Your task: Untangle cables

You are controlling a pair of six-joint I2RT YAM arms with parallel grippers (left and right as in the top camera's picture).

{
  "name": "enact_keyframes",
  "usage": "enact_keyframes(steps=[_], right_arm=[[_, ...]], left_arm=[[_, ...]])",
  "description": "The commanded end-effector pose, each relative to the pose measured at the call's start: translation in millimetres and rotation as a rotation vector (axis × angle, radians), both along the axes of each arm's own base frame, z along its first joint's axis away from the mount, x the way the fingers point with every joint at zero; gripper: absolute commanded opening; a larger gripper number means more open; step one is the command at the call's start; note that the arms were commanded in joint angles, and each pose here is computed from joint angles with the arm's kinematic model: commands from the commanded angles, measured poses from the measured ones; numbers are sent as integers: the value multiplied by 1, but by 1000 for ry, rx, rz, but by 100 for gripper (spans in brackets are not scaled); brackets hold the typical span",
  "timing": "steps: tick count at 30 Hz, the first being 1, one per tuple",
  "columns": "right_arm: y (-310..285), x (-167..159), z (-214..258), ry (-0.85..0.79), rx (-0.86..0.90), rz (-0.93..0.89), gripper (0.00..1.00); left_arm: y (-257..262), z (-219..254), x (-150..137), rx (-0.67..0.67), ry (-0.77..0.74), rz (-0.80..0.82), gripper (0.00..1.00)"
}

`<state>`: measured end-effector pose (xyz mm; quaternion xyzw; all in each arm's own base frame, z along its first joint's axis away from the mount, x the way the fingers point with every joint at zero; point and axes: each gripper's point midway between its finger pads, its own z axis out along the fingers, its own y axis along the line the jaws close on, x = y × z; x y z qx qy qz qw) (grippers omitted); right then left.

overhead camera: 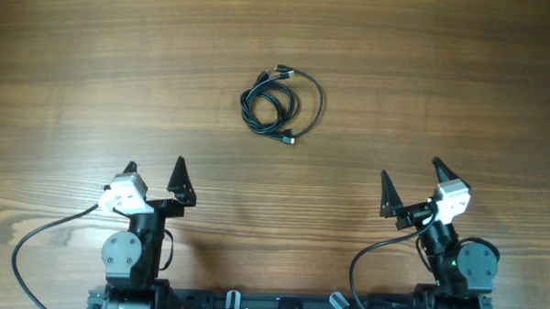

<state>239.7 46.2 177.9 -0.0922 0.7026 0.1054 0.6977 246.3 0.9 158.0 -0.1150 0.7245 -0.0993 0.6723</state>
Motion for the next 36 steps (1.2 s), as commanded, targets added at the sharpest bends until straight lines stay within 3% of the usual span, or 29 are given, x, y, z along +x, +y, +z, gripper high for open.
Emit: enact_keyframes(steps=[1, 15, 19, 25, 36], right_arm=[[38, -9, 0, -17, 2, 146, 100], [38, -9, 0, -17, 4, 146, 100], [38, -9, 0, -65, -125, 150, 100], [45, -12, -1, 9, 42, 193, 100], [54, 0, 39, 103, 54, 230, 100]], left_arm=[[-18, -5, 0, -5, 16, -76, 100], [-18, -5, 0, -4, 16, -76, 100], [-18, -7, 0, -3, 21, -71, 100], [-15, -17, 3, 3, 84, -58, 100], [-16, 68, 12, 0, 19, -58, 100]])
